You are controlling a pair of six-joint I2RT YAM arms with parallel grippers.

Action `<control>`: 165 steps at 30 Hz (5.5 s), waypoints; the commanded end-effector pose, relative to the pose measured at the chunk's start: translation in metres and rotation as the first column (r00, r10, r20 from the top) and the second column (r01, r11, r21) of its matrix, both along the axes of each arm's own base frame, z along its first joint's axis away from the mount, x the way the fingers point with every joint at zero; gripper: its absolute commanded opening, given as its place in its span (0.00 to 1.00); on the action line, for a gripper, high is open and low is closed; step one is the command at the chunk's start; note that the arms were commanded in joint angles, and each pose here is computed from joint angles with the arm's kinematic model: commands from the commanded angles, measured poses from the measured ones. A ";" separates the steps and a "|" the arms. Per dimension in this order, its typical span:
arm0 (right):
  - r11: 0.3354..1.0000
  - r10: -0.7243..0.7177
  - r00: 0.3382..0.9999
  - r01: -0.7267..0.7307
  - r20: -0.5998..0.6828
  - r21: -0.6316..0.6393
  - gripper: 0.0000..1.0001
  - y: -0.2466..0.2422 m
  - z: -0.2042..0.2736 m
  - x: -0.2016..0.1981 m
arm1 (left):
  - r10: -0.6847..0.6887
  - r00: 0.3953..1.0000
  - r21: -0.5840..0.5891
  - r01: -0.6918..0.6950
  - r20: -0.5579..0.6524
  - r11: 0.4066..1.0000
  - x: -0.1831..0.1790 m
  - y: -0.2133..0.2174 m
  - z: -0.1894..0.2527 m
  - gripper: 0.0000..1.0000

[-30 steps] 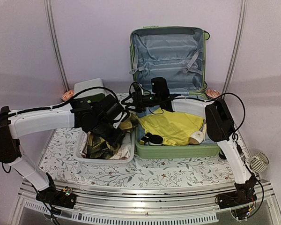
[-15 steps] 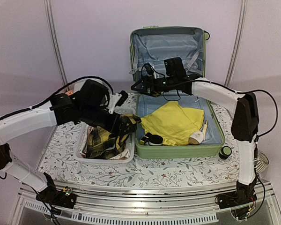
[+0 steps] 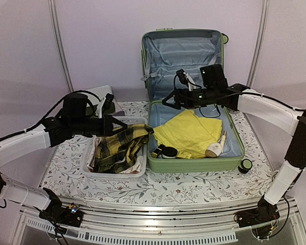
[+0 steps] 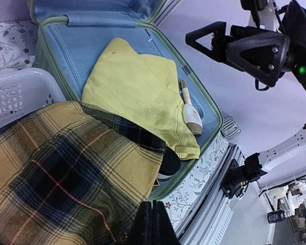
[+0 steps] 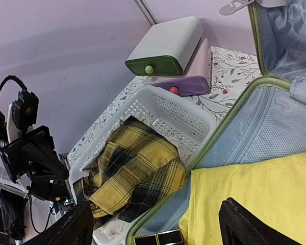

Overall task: Open, take out, and arrange the luggage
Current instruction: Place the clothes in the bin, then adjust the clothes in the bin.

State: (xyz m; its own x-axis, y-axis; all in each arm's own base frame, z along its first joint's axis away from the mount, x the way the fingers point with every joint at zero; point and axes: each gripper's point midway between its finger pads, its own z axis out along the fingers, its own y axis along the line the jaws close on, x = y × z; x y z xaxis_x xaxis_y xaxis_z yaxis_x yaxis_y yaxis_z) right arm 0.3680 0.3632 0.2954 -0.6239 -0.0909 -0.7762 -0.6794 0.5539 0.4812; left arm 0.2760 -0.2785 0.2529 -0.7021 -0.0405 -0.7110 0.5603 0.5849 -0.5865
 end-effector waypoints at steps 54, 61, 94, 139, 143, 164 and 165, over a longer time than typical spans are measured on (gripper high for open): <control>0.996 0.059 0.998 -0.060 -0.007 -0.069 0.79 0.013 -0.035 -0.049 | -0.233 0.945 -0.096 0.216 -0.231 0.972 -0.053 -0.017 -0.066 0.00; 0.996 0.053 0.999 -0.054 -0.009 -0.073 0.79 0.011 -0.036 -0.049 | -0.299 0.874 -0.053 0.303 -0.383 0.952 -0.064 -0.026 -0.125 0.00; 0.993 -0.064 0.996 0.069 0.055 -0.100 0.80 -0.010 -0.027 -0.038 | -0.124 0.990 -0.030 0.122 -0.069 0.992 0.009 -0.026 -0.024 0.14; 0.988 -0.123 0.991 0.127 0.060 -0.084 0.80 -0.031 -0.025 -0.037 | 0.007 0.999 0.077 -0.003 -0.053 0.997 0.079 -0.028 -0.101 0.06; 0.988 -0.126 0.991 0.130 0.053 -0.089 0.80 -0.033 -0.029 -0.038 | 0.016 0.986 0.075 -0.003 -0.165 0.997 0.088 -0.025 -0.146 0.04; 0.977 -0.189 0.980 0.195 0.068 -0.091 0.80 -0.055 -0.029 -0.033 | 0.068 0.996 0.147 -0.060 -0.051 0.987 0.080 -0.011 -0.099 0.04; 0.974 -0.195 0.979 0.201 0.063 -0.102 0.80 -0.058 -0.035 -0.034 | 0.063 0.998 0.139 -0.059 -0.027 0.989 0.077 -0.011 -0.090 0.05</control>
